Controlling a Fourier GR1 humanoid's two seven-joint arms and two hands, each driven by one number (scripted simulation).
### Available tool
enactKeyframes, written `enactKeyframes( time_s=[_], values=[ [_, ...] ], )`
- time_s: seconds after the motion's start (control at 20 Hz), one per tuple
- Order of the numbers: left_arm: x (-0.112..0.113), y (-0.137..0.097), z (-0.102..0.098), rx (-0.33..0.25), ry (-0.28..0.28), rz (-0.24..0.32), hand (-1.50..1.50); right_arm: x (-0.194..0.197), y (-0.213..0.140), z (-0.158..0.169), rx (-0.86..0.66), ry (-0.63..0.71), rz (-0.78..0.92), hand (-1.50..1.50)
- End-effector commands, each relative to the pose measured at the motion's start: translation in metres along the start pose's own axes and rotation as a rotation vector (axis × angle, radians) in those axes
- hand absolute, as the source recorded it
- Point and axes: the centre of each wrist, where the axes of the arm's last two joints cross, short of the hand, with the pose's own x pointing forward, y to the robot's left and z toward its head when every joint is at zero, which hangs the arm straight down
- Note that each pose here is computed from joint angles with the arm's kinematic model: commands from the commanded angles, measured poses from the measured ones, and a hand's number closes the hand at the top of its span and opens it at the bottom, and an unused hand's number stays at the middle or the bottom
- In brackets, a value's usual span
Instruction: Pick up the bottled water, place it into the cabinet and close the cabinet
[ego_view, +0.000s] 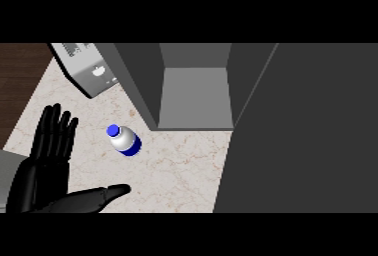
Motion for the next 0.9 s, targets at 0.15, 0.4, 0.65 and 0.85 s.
enactKeyframes(
  time_s=[0.15,0.4,0.65,0.85],
  values=[
    [-0.038,0.014,-0.011,0.035,0.053,-0.017,-1.50,0.019,0.001,0.012,-0.037,-0.019,0.070,-1.50],
    [-0.070,0.015,-0.020,0.044,0.110,-0.024,-1.50,0.016,-0.011,0.009,-0.032,-0.027,0.080,-1.50],
    [-0.123,0.028,-0.017,0.039,0.180,-0.011,-1.50,0.016,0.000,0.014,-0.035,-0.019,0.086,-1.50],
    [-0.140,0.055,-0.020,0.065,0.185,0.004,-1.50,0.025,0.001,0.013,-0.033,-0.044,0.085,-1.50]
  ],
)
